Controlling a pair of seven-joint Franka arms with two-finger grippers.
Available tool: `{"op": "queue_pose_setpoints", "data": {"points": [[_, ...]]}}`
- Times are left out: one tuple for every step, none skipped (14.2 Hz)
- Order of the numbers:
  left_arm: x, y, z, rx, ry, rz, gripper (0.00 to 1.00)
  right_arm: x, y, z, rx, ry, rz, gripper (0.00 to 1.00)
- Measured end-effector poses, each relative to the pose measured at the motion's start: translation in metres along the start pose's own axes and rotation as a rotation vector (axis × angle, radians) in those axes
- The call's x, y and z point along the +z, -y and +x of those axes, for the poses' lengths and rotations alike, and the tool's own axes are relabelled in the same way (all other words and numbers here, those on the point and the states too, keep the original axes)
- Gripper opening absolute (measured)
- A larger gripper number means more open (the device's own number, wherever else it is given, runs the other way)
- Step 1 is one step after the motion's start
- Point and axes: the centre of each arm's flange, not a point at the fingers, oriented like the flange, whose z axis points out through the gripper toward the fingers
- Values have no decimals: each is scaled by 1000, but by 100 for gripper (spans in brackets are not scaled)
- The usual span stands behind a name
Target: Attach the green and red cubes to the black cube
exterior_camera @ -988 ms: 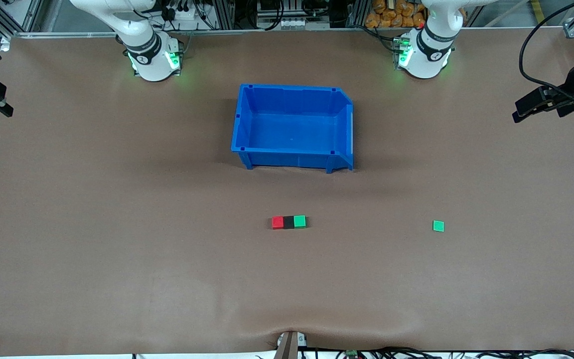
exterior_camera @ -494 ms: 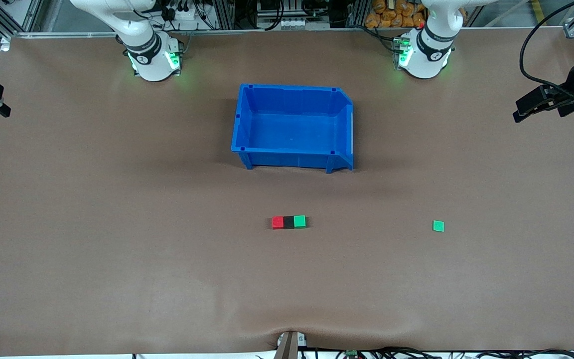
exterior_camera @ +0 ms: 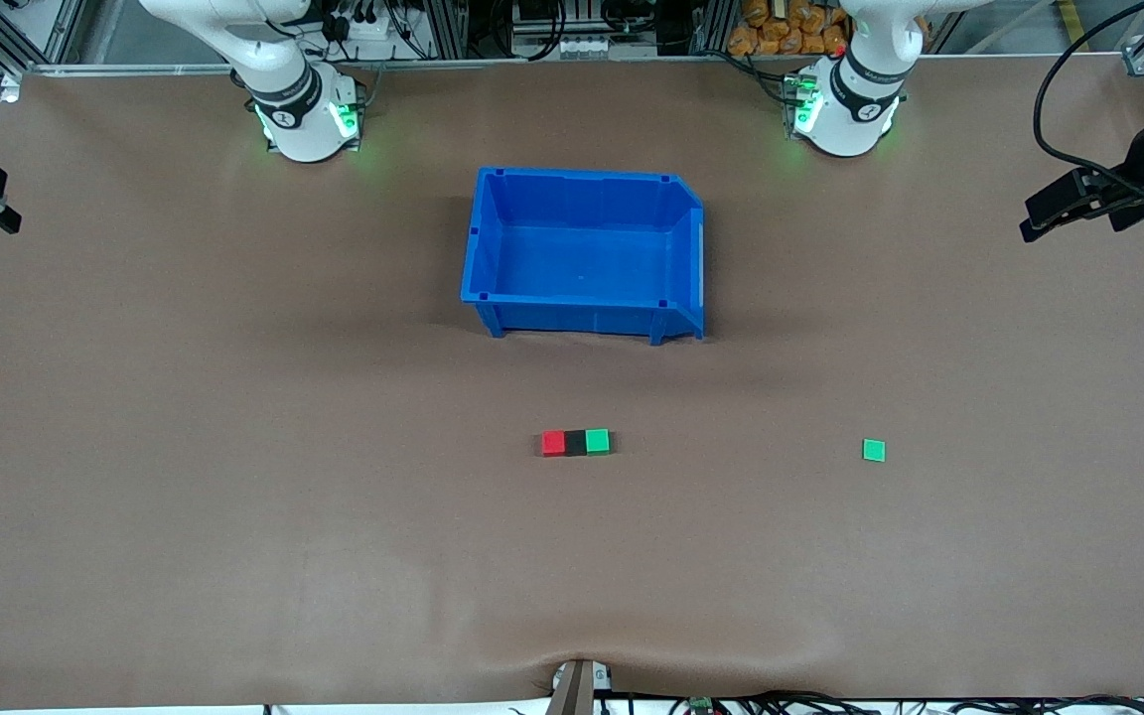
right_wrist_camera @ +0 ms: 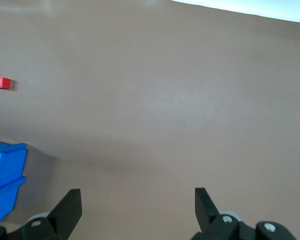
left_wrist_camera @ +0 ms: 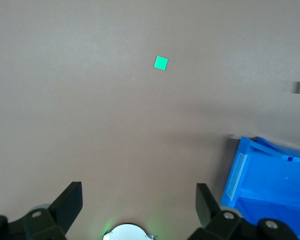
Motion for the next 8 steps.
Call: {"op": "queue_pose_setpoints", "data": {"points": [[0, 0, 0, 1, 1, 0, 100, 0, 0, 0, -1, 0, 0, 100], [0, -1, -1, 2, 3, 1, 100, 0, 1, 0, -2, 0, 0, 100], [1, -1, -1, 3, 7, 1, 100, 0, 2, 0, -3, 0, 0, 100], [1, -2, -1, 4, 10, 2, 100, 0, 2, 0, -3, -1, 0, 100], [1, -2, -2, 5, 13, 3, 100, 0, 1, 0, -3, 0, -2, 100], [1, -3, -2, 7, 14, 3, 100, 0, 1, 0, -2, 1, -6, 100], [1, -4, -3, 9, 16, 4, 100, 0, -1, 0, 0, 2, -12, 100], [2, -5, -3, 11, 18, 4, 100, 0, -3, -1, 3, 4, -17, 100]]}}
